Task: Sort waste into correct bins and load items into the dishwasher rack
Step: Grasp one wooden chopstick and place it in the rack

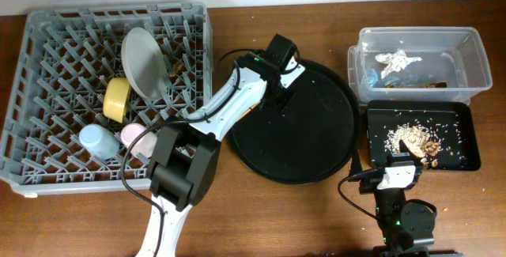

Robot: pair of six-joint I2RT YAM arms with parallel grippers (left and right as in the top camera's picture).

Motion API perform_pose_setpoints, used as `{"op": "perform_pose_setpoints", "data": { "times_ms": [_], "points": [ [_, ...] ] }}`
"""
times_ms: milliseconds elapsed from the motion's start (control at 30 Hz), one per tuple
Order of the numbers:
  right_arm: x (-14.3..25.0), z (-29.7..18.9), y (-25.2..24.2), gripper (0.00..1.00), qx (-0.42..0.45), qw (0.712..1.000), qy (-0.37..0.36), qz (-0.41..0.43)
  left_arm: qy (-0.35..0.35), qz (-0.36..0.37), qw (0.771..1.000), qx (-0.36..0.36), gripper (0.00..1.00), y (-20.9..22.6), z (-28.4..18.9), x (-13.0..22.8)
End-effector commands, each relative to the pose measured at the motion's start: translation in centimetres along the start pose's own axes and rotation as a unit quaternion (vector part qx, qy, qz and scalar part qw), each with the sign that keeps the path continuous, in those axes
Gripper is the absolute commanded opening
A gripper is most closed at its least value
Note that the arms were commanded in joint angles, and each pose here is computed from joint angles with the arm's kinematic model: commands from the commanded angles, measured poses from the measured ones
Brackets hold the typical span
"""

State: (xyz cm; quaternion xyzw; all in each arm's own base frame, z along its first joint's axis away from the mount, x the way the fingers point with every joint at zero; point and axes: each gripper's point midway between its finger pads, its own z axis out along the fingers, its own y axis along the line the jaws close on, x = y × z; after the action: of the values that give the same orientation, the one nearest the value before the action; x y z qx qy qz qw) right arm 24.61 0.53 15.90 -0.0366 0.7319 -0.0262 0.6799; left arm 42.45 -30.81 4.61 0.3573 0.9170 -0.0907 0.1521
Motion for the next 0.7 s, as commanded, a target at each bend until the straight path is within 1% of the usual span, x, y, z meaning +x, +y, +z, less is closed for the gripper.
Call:
{"op": "perform_pose_setpoints", "data": {
  "times_ms": [0, 67, 100, 300, 467, 533, 600, 667],
  "points": [
    [0.4, 0.0, -0.1, 0.98, 0.001, 1.000, 0.003, -0.002, 0.013, 0.011, 1.000, -0.014, 0.47, 0.4, 1.7, 0.6],
    [0.4, 0.0, -0.1, 0.99, 0.001, 1.000, 0.003, -0.002, 0.023, 0.011, 0.998, -0.049, 0.46, 1.7, 2.5, 1.1],
    [0.4, 0.0, -0.1, 0.99, 0.001, 1.000, 0.003, -0.002, 0.024, 0.011, 0.998, -0.054, 0.46, 1.9, 2.5, 1.1],
    [0.4, 0.0, -0.1, 0.98, 0.001, 1.000, 0.003, -0.002, 0.027, 0.010, 0.998, -0.059, 0.46, 2.3, 3.1, 1.3],
    [0.4, 0.0, -0.1, 0.98, 0.001, 1.000, 0.003, -0.002, 0.054, 0.009, 0.996, -0.065, 0.46, 2.7, 5.3, 2.8],
    [0.4, 0.0, -0.1, 0.98, 0.001, 1.000, 0.003, -0.002, 0.069, 0.008, 0.996, -0.061, 0.45, 2.6, 6.3, 3.6],
    [0.4, 0.0, -0.1, 0.99, 0.001, 1.000, 0.003, -0.002, 0.073, 0.009, 0.996, -0.051, 0.42, 2.0, 6.2, 3.8],
    [0.4, 0.0, -0.1, 0.98, 0.001, 1.000, 0.003, -0.002, 0.080, 0.011, 0.996, -0.026, 0.42, 0.4, 5.0, 3.3]
  ]
}}
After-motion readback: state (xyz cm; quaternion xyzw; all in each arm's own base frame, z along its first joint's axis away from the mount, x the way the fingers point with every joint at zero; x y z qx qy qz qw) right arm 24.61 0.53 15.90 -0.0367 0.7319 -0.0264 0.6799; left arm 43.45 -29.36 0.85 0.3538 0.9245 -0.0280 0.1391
